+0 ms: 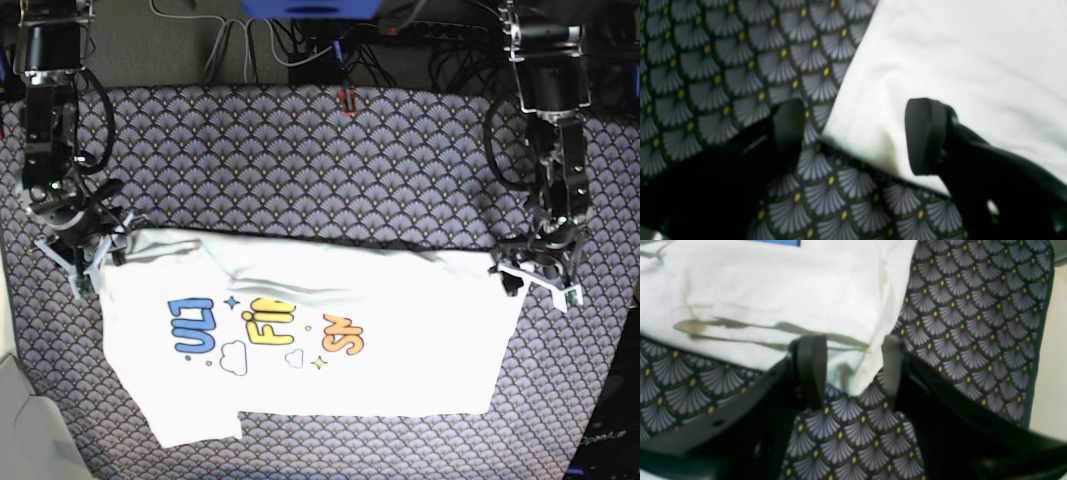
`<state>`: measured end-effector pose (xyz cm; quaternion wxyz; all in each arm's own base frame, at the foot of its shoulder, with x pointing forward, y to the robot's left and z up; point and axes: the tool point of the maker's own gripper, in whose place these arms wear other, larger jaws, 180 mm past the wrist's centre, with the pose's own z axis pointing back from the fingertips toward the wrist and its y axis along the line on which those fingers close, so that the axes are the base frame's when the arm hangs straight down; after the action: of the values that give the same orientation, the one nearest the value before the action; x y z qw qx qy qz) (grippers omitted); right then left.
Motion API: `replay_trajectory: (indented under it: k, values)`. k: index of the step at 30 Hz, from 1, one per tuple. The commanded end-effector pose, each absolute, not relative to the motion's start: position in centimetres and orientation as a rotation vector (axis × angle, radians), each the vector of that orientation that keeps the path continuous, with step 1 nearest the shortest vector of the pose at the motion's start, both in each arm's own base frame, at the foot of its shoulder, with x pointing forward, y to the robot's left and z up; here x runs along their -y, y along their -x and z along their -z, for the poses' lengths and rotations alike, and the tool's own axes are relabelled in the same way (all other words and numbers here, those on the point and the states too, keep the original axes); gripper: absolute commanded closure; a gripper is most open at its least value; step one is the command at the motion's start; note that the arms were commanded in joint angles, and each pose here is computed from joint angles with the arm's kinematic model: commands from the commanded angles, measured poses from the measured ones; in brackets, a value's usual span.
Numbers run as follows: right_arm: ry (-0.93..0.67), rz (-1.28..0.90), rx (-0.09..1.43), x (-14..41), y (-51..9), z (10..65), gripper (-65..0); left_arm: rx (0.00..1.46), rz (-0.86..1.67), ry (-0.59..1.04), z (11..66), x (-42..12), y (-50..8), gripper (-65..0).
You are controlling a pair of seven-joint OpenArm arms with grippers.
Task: Fold the T-shirt properly
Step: 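Release the folded edge and regrasp it with both grippers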
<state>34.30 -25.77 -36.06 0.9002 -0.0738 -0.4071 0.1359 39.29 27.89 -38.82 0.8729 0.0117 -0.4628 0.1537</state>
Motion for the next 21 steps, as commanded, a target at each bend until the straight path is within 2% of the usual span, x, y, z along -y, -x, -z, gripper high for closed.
replay_trajectory:
  k: [1, 8, 16, 18, 21]
  values:
    - [0.173, -0.287, 0.897, 26.2, -35.3, 34.3, -28.5, 1.016, -0.315, -0.038, 37.4, -28.4, -40.0, -45.5]
    - [0.174, -0.287, 0.895, 26.2, -35.3, 34.4, -28.5, 0.9, -0.358, -0.036, 41.7, -29.1, -38.4, -45.5]
    - [0.176, -0.287, 0.894, 26.3, -35.2, 34.4, -28.5, 0.94, -0.361, -0.047, 41.6, -29.3, -38.6, -45.1]
    - [0.186, -0.268, 0.9, 27.0, -35.2, 34.1, -28.5, 0.94, -0.36, -0.046, 41.6, -29.3, -38.6, -41.6]
    - [0.206, -0.228, 0.912, 28.4, -35.2, 33.5, -28.6, 0.942, -0.36, -0.045, 41.5, -29.3, -38.7, -29.8]
